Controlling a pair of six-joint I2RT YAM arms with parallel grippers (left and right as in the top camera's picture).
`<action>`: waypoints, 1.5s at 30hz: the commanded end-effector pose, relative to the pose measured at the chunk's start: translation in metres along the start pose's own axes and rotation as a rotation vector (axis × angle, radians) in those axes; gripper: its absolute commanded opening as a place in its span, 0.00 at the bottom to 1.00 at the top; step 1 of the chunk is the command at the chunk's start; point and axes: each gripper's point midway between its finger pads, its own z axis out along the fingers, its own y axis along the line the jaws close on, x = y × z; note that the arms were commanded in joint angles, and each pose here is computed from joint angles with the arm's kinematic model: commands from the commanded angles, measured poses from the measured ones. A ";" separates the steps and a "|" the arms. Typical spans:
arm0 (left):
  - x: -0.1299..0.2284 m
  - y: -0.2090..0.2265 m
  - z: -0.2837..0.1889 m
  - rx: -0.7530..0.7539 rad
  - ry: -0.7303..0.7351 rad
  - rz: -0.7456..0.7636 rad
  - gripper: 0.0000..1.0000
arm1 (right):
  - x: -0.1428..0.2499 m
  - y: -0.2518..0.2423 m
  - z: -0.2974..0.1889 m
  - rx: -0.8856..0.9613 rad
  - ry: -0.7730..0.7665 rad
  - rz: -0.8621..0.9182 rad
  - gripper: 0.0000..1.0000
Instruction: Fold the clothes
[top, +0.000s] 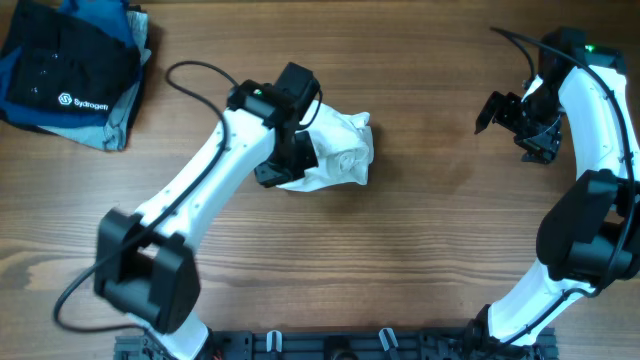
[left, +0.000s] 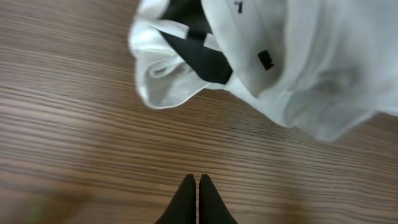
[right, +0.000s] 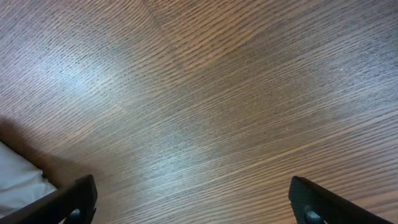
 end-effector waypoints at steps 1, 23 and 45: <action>0.007 -0.011 0.023 0.037 0.108 0.011 0.04 | -0.002 0.005 -0.008 -0.019 -0.022 -0.025 1.00; -0.053 -0.049 0.047 0.148 -0.098 0.044 0.04 | -0.003 0.006 -0.008 -0.021 -0.027 -0.026 1.00; -0.080 -0.115 0.054 0.252 -0.334 0.189 0.04 | -0.003 0.006 -0.008 -0.020 -0.026 -0.028 1.00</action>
